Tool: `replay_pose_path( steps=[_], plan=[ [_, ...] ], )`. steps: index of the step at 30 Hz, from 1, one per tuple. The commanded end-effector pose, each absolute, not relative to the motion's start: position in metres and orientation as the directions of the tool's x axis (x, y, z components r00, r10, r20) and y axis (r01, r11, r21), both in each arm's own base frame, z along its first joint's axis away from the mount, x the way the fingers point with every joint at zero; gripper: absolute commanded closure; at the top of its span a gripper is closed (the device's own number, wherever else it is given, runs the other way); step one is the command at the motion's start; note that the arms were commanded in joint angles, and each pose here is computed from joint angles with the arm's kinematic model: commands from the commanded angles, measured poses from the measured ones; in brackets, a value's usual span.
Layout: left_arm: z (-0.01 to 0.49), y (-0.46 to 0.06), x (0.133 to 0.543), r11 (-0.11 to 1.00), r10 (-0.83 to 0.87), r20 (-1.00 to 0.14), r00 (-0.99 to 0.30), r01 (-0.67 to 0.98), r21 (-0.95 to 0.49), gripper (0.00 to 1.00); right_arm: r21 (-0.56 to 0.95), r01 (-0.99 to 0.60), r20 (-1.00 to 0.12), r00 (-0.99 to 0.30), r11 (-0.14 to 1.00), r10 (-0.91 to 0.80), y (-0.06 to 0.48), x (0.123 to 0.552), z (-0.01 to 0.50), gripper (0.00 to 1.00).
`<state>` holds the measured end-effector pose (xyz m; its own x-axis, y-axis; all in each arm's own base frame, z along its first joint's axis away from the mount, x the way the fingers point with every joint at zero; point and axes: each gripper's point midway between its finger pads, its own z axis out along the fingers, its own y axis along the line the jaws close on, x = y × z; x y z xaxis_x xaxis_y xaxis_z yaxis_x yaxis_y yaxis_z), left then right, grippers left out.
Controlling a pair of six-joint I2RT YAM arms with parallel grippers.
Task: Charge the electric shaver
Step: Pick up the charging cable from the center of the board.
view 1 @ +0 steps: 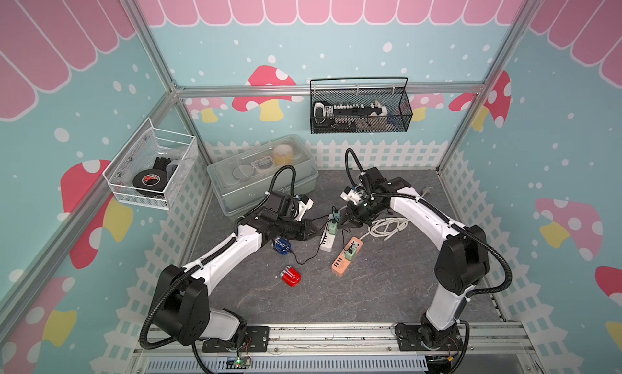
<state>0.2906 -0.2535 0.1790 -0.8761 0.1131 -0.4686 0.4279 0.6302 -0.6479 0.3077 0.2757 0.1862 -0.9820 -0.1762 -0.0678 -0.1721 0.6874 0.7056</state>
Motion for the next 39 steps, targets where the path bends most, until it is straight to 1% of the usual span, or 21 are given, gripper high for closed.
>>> replay_pose_path(
  steps=[1, 4, 5, 7, 9, 10, 11, 12, 13, 15, 17, 19, 22, 24, 28, 30, 35, 39],
  plan=[
    [0.188, -0.259, 0.287, 0.597, 0.14, -0.481, -0.865, 0.462, -0.656, 1.0, 0.719, -0.18, -0.088, -0.982, 0.671, -0.169, 0.272, 0.306, 0.198, 1.0],
    [0.195, -0.263, 0.282, 0.563, 0.15, -0.473, -0.868, 0.468, -0.681, 1.0, 0.731, -0.189, -0.098, -0.98, 0.656, -0.173, 0.271, 0.305, 0.201, 0.99],
    [0.199, -0.266, 0.28, 0.541, 0.157, -0.465, -0.871, 0.47, -0.697, 1.0, 0.737, -0.198, -0.108, -0.978, 0.646, -0.176, 0.271, 0.305, 0.204, 0.92],
    [0.206, -0.271, 0.273, 0.491, 0.173, -0.441, -0.881, 0.465, -0.737, 1.0, 0.756, -0.223, -0.143, -0.974, 0.616, -0.177, 0.271, 0.304, 0.214, 0.72],
    [0.215, -0.279, 0.266, 0.426, 0.186, -0.402, -0.896, 0.443, -0.789, 1.0, 0.795, -0.265, -0.203, -0.964, 0.545, -0.173, 0.275, 0.303, 0.234, 0.54],
    [0.219, -0.281, 0.264, 0.4, 0.191, -0.386, -0.902, 0.431, -0.809, 1.0, 0.804, -0.28, -0.226, -0.96, 0.524, -0.166, 0.276, 0.302, 0.242, 0.48],
    [0.223, -0.284, 0.261, 0.374, 0.196, -0.367, -0.909, 0.415, -0.829, 1.0, 0.805, -0.294, -0.253, -0.956, 0.515, -0.151, 0.274, 0.303, 0.251, 0.45],
    [0.227, -0.286, 0.26, 0.359, 0.197, -0.353, -0.914, 0.403, -0.842, 1.0, 0.792, -0.305, -0.281, -0.951, 0.529, -0.128, 0.27, 0.305, 0.26, 0.42],
    [0.23, -0.287, 0.261, 0.355, 0.193, -0.342, -0.92, 0.39, -0.85, 1.0, 0.778, -0.317, -0.315, -0.944, 0.543, -0.1, 0.265, 0.307, 0.27, 0.4],
    [0.237, -0.289, 0.265, 0.352, 0.177, -0.327, -0.928, 0.37, -0.86, 1.0, 0.733, -0.309, -0.386, -0.922, 0.606, -0.003, 0.247, 0.314, 0.288, 0.35],
    [0.245, -0.291, 0.268, 0.345, 0.166, -0.316, -0.934, 0.356, -0.869, 1.0, 0.723, -0.291, -0.427, -0.901, 0.626, 0.073, 0.236, 0.315, 0.303, 0.33],
    [0.252, -0.293, 0.271, 0.335, 0.16, -0.309, -0.937, 0.346, -0.876, 1.0, 0.762, -0.275, -0.414, -0.903, 0.586, 0.115, 0.238, 0.309, 0.311, 0.31],
    [0.264, -0.296, 0.274, 0.311, 0.16, -0.31, -0.937, 0.345, -0.886, 1.0, 0.829, -0.181, -0.287, -0.95, 0.53, 0.125, 0.246, 0.295, 0.298, 0.32],
    [0.271, -0.299, 0.273, 0.287, 0.166, -0.307, -0.937, 0.344, -0.894, 1.0, 0.852, -0.135, -0.23, -0.965, 0.507, 0.129, 0.253, 0.285, 0.289, 0.32],
    [0.28, -0.303, 0.271, 0.255, 0.182, -0.299, -0.937, 0.339, -0.906, 1.0, 0.931, -0.025, -0.118, -0.965, 0.364, 0.235, 0.266, 0.292, 0.287, 0.34],
    [0.283, -0.304, 0.269, 0.243, 0.189, -0.296, -0.936, 0.336, -0.91, 1.0, 0.953, 0.001, -0.087, -0.957, 0.303, 0.276, 0.269, 0.302, 0.29, 0.36],
    [0.28, -0.304, 0.267, 0.243, 0.193, -0.283, -0.94, 0.325, -0.914, 1.0, 0.982, 0.028, -0.031, -0.951, 0.185, 0.307, 0.277, 0.315, 0.304, 0.41],
    [0.276, -0.305, 0.27, 0.254, 0.189, -0.281, -0.941, 0.323, -0.912, 1.0, 0.985, 0.07, 0.024, -0.96, 0.159, 0.278, 0.281, 0.309, 0.298, 0.49]
  ],
)
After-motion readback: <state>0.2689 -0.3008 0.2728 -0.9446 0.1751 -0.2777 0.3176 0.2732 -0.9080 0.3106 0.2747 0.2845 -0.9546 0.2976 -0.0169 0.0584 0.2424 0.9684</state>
